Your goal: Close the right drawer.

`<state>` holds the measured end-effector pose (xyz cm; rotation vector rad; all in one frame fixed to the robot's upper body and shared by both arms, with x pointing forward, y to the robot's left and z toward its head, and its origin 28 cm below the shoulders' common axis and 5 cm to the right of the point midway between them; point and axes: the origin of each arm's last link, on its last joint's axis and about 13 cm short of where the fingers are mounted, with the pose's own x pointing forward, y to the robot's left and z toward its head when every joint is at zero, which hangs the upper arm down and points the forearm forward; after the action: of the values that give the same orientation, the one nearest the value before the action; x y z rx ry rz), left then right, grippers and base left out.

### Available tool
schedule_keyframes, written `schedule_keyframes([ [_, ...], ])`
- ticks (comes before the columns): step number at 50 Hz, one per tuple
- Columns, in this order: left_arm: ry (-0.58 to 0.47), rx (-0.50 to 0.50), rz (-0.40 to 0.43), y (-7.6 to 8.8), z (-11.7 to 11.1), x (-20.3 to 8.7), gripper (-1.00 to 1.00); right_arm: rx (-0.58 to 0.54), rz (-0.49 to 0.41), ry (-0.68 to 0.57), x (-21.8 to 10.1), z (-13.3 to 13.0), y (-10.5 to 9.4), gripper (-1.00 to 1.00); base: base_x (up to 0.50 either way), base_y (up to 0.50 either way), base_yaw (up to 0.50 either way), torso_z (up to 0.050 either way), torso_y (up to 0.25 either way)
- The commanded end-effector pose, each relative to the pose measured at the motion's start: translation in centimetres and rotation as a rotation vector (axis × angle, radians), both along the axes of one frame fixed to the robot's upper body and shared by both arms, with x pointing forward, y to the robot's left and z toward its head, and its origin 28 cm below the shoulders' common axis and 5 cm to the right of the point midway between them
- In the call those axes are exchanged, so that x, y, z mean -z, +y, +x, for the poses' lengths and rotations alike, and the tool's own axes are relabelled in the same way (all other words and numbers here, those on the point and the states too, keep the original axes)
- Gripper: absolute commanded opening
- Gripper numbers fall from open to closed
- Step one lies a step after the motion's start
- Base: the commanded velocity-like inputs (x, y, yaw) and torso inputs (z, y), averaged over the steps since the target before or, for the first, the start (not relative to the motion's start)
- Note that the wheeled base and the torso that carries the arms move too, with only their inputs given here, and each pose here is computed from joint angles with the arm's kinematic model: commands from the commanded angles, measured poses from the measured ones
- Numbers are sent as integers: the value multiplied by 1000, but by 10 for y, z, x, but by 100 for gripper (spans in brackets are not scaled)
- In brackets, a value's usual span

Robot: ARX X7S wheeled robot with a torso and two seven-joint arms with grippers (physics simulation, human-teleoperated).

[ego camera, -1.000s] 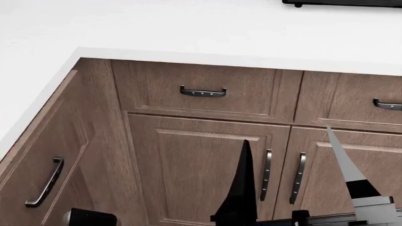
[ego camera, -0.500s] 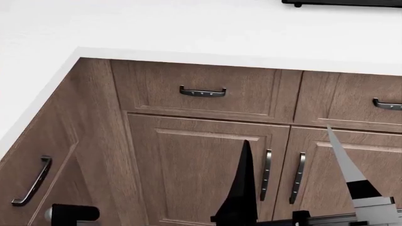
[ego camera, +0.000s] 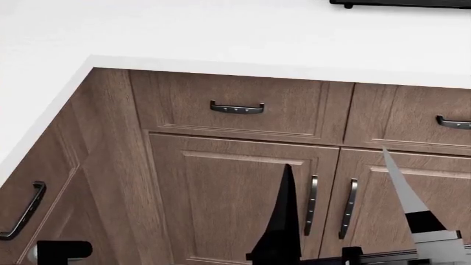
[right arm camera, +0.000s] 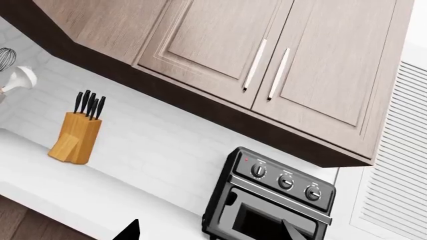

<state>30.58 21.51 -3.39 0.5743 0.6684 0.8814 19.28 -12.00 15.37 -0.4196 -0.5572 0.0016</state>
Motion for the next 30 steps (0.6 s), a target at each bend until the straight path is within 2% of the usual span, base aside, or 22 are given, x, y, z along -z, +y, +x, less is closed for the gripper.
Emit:
schedule_keyframes([
  [1,32,-106,45,16,-5,3,100,-2,1,-1,0,0,0,100,0,0,0,0,0],
  [12,25,-137,52,21,-3,1,100,-3,1,1,0,-1,-1,100,0,0,0,0,0],
  [30,22,-232,9,32,-2,-2,100,-3,0,-2,0,0,0,100,0,0,0,0,1],
])
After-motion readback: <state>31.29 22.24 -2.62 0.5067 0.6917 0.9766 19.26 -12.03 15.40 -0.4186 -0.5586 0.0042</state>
